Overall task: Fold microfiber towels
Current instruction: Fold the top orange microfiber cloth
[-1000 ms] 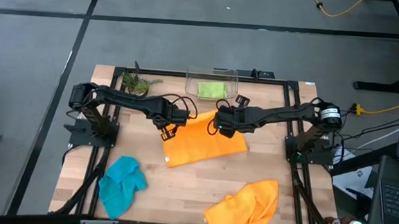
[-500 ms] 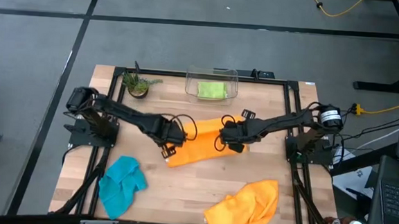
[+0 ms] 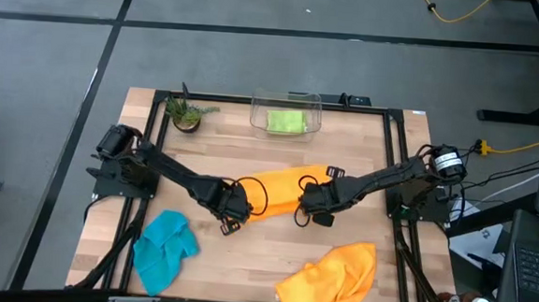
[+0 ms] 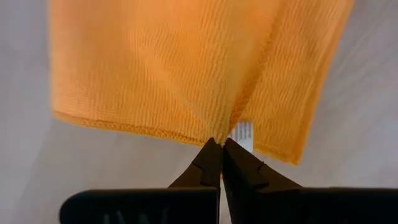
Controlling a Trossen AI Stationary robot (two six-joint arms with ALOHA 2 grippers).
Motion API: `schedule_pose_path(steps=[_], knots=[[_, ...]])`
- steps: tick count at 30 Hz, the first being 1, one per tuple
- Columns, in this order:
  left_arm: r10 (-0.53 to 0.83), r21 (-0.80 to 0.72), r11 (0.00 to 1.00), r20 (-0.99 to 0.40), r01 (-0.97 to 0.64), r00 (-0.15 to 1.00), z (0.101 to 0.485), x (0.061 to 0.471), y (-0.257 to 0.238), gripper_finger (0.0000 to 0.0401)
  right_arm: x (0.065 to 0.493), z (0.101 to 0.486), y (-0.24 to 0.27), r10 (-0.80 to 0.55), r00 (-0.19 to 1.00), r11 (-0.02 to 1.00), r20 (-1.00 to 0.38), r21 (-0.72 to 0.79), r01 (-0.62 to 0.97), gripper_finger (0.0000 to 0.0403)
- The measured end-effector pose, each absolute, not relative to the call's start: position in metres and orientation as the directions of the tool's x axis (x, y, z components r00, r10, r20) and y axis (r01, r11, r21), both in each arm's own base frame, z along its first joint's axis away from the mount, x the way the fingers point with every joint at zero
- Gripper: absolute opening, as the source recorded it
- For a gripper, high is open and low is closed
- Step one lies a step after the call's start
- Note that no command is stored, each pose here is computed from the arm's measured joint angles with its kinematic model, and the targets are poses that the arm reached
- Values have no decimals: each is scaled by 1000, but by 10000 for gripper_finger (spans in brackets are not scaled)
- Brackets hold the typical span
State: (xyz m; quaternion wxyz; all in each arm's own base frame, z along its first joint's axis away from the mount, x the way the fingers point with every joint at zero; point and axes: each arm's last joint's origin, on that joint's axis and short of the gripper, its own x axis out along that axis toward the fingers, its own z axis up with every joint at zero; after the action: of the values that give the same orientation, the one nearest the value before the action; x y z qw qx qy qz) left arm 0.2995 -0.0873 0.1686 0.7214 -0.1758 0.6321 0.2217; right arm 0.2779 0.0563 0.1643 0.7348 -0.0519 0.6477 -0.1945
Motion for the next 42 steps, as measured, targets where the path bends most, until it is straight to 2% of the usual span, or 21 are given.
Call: schedule_pose_path(steps=[15,24,31,39,42], knots=[[51,-13,870,-992,-492,116,163,300,-104,0,276,163,60,-277,65,939,-959,-255,230,2],[48,-20,871,-991,-491,124,165,300,-105,0,276,163,60,-275,60,940,-960,-254,229,2],[-6,-117,879,-972,-462,235,170,310,-117,0,274,163,60,-256,35,944,-966,-242,222,1],[-8,-104,866,-981,-488,195,163,306,-116,0,273,163,60,-247,28,946,-968,-235,221,2],[-13,-109,867,-980,-486,197,163,306,-117,3,273,163,60,-248,28,946,-968,-235,221,21]])
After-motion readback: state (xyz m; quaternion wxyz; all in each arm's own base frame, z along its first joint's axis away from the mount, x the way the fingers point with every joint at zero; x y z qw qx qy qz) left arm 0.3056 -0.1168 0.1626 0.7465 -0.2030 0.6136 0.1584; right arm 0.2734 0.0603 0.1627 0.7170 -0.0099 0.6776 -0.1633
